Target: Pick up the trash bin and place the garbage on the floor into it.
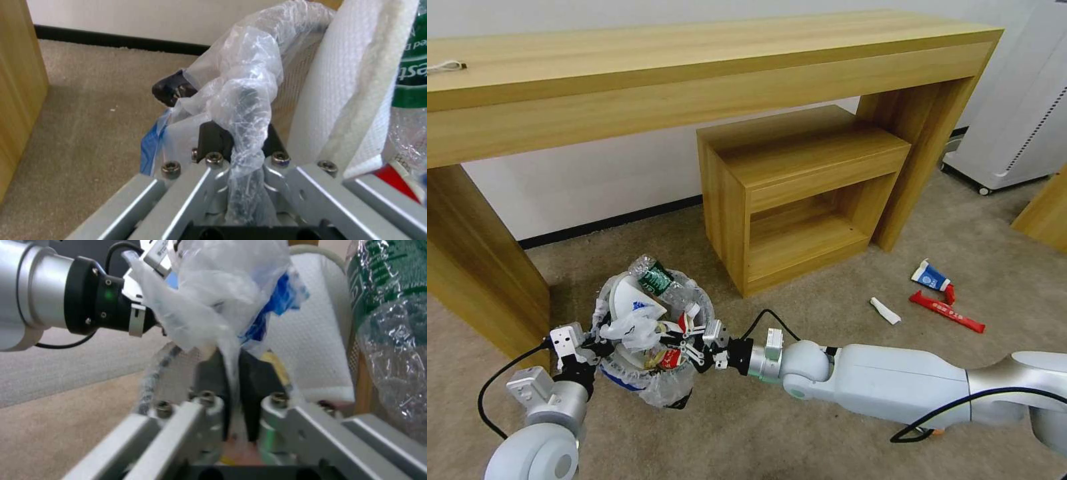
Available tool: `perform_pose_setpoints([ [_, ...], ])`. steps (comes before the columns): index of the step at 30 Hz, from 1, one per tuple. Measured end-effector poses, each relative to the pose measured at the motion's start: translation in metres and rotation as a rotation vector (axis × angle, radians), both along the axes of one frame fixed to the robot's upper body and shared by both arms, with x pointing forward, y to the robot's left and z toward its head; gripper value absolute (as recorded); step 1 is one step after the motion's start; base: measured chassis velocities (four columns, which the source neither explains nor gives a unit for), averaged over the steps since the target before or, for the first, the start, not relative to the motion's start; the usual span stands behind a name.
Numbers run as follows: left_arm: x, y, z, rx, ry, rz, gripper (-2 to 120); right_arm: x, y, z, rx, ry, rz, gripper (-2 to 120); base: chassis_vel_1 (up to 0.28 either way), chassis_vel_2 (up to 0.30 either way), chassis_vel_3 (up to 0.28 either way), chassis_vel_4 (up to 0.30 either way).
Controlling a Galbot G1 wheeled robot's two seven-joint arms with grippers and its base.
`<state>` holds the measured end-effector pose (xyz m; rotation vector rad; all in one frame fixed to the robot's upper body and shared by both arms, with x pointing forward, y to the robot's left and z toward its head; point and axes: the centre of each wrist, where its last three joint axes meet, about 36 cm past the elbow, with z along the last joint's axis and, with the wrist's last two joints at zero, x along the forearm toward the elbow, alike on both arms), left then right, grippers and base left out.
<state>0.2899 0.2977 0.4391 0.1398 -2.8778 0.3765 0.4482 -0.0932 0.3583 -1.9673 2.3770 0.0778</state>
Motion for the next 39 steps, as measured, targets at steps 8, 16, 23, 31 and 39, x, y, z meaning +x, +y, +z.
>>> perform_pose_setpoints([
  [8, 0.000, 0.001, -0.002, 0.003, 0.004, 0.002, 2, -0.002, -0.005, 0.007, 0.002, 0.001, -0.009, 43, 0.000, 0.000, 0.000, 0.000],
  [16, 0.000, 0.002, -0.006, 0.006, 0.016, 0.004, 2, -0.001, -0.011, 0.022, 0.038, -0.011, -0.043, 74, 0.000, 0.000, 0.000, 0.000],
  [23, 0.000, 0.003, -0.007, 0.011, 0.021, 0.004, 2, -0.001, -0.017, 0.030, 0.074, -0.015, -0.083, 96, 0.000, 0.000, 0.000, 0.000],
  [31, -0.002, 0.002, -0.008, 0.010, 0.025, 0.002, 2, 0.002, -0.024, 0.025, 0.074, -0.018, -0.123, 100, 0.000, 0.000, 0.000, 0.000],
  [39, -0.002, -0.001, -0.010, 0.005, 0.027, -0.004, 2, 0.010, -0.020, 0.024, 0.077, -0.027, -0.140, 98, 0.000, 0.000, 0.000, 0.000],
])
